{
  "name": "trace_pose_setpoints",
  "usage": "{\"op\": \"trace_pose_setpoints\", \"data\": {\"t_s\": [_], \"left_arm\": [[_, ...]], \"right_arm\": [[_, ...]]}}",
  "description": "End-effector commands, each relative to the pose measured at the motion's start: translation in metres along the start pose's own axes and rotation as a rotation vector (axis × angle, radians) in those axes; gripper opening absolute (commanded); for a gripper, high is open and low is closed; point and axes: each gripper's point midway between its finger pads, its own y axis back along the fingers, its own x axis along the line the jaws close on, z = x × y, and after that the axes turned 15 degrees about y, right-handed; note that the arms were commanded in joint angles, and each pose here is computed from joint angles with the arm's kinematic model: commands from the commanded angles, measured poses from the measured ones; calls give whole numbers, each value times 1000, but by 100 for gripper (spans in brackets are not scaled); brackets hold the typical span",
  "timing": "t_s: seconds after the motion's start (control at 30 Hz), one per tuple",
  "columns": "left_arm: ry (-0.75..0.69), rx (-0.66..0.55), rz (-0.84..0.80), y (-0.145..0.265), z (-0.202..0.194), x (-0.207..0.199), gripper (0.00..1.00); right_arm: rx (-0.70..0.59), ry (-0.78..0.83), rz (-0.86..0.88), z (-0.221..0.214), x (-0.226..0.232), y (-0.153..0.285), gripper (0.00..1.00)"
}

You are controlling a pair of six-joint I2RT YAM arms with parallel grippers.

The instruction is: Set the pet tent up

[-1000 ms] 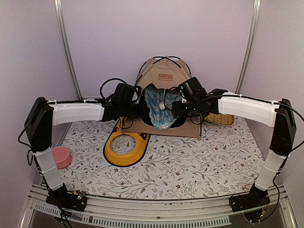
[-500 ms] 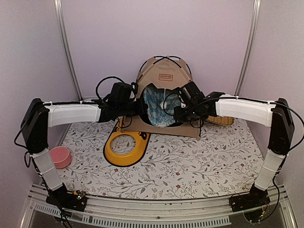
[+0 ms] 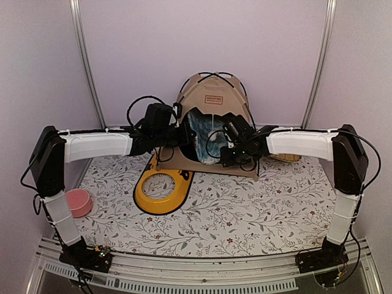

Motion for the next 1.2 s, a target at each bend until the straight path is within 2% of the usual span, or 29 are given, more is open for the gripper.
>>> {"op": "trace_pose_setpoints", "data": {"t_s": [0.0,0.23,0.3,0.4,0.47,0.63,0.77,1.0,1.17], "left_arm": [[-14,67,-7,-27,-4,6,0],[-20,74,87,-46,-6,36,2],[-16,106,122,-54,-13,51,10],[-26,122,145,-53,-13,57,30],[-39,121,135,-47,-12,54,40],[-82,111,66,-18,-7,29,59],[-115,123,24,4,-14,16,68],[-153,121,-46,46,-24,-4,71],[-173,70,-15,70,-15,-1,65]], "right_arm": [[-47,-22,45,9,4,11,45],[-34,-25,62,-2,6,7,46],[-39,-27,75,1,9,8,46],[-59,-31,96,6,11,14,46],[-77,-32,105,10,12,21,47],[-145,-35,104,25,7,46,52],[-193,-39,98,36,0,64,59],[-276,-35,72,52,-11,97,70],[-316,-4,93,55,-17,107,78]]}}
